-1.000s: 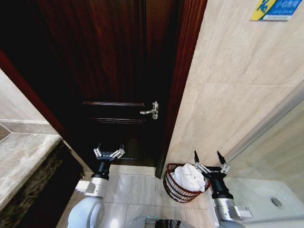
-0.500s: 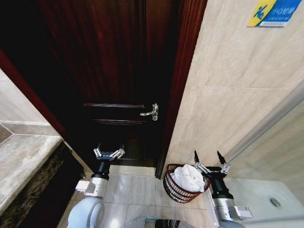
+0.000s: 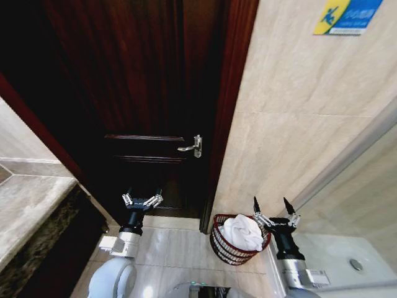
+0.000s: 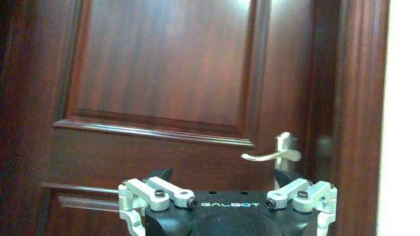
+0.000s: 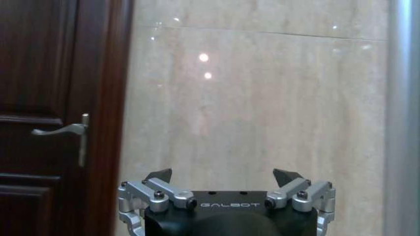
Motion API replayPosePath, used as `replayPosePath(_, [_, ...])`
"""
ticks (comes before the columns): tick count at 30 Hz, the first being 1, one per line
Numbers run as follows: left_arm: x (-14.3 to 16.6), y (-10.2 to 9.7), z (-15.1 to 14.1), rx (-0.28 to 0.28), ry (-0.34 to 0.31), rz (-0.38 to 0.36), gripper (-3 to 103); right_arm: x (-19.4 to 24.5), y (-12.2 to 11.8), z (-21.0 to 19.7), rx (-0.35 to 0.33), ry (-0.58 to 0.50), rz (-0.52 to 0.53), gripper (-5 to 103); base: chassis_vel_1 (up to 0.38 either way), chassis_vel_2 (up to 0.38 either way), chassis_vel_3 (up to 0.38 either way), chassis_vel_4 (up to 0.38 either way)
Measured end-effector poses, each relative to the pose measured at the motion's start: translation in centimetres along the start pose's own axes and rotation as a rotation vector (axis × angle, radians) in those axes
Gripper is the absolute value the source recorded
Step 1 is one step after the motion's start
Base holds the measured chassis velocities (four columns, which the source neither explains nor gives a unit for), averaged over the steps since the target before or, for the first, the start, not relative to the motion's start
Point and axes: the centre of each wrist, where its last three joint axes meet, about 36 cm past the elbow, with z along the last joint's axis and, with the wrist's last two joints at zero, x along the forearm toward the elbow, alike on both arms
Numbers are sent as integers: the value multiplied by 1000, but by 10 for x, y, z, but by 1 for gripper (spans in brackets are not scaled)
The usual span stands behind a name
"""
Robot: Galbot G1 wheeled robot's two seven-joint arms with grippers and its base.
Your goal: Discard the used towel into the hamper.
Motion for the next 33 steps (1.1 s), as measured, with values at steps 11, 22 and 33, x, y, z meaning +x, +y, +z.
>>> replayPosePath(11, [0,0,0,0,0,0,100,0,0,0,0,0,0,100,-75,-78,58,65])
replayPosePath(22, [0,0,0,0,0,0,100,0,0,0,0,0,0,100,24,27,-18,-21])
replayPosePath(33, [0,0,0,0,0,0,100,0,0,0,0,0,0,100,0,0,0,0])
